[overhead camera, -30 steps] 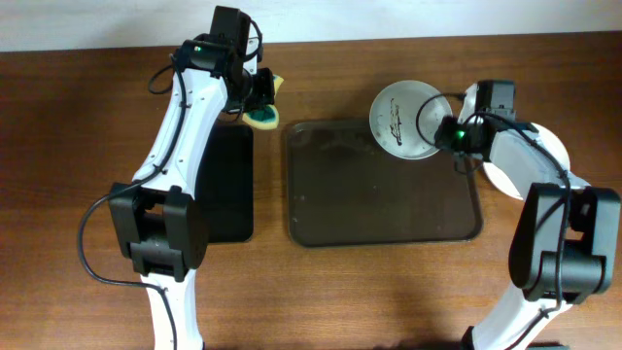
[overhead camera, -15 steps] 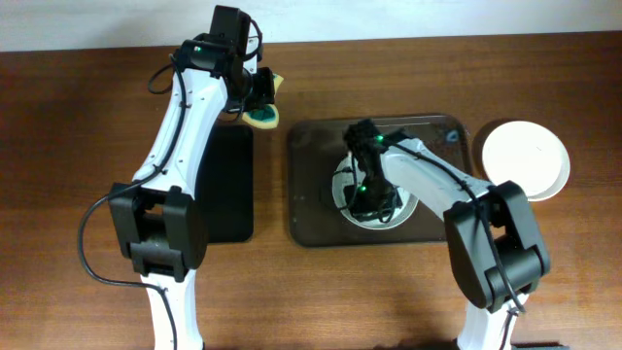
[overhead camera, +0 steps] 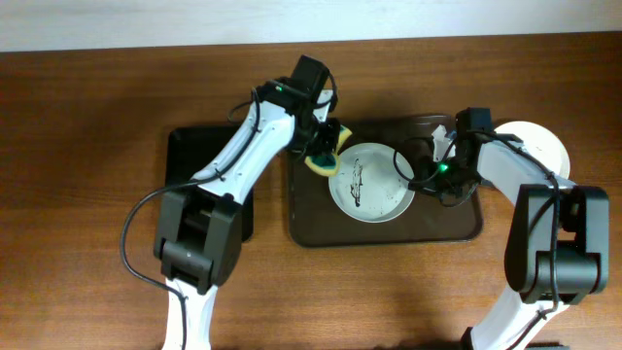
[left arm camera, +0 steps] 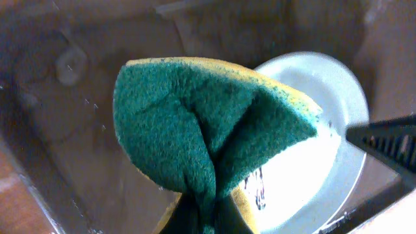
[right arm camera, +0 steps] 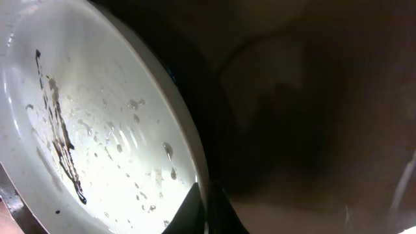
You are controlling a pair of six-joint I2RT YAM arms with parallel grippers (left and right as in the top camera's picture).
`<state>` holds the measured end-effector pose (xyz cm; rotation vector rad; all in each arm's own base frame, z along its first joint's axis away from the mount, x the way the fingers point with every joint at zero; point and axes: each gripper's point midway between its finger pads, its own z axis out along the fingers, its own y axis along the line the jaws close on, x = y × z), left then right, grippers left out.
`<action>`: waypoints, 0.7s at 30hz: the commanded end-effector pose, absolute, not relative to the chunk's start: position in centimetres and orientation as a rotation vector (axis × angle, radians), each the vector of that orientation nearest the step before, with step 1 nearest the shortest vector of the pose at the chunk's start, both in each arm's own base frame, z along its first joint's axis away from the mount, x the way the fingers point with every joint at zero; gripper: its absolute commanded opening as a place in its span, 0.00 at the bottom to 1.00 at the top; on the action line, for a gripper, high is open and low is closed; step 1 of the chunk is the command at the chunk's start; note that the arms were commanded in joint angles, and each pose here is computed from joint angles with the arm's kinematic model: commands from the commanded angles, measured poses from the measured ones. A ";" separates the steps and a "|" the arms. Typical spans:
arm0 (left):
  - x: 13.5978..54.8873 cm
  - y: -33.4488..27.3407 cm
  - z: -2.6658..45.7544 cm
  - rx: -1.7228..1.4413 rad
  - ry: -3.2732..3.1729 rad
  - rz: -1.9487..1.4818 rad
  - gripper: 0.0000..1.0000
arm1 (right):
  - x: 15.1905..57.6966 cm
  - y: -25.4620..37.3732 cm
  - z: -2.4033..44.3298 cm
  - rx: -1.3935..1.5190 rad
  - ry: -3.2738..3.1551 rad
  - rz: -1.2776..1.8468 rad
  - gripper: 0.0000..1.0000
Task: Clean dirty plates on tray and stack at the side
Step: 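Scrub the last plate with the sponge in the left gripper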
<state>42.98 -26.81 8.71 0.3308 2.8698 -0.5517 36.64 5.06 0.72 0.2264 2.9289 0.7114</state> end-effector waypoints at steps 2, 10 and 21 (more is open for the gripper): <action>41.3 -30.0 3.4 0.268 2.821 -0.382 0.00 | 36.6 7.3 0.1 0.206 2.953 0.670 0.04; 34.2 -33.2 -3.2 0.334 3.135 -0.737 0.00 | 36.7 7.4 0.1 0.202 2.951 0.668 0.04; 40.3 -25.6 -3.2 -0.111 2.976 -0.010 0.00 | 36.5 7.3 0.1 0.203 2.956 0.666 0.04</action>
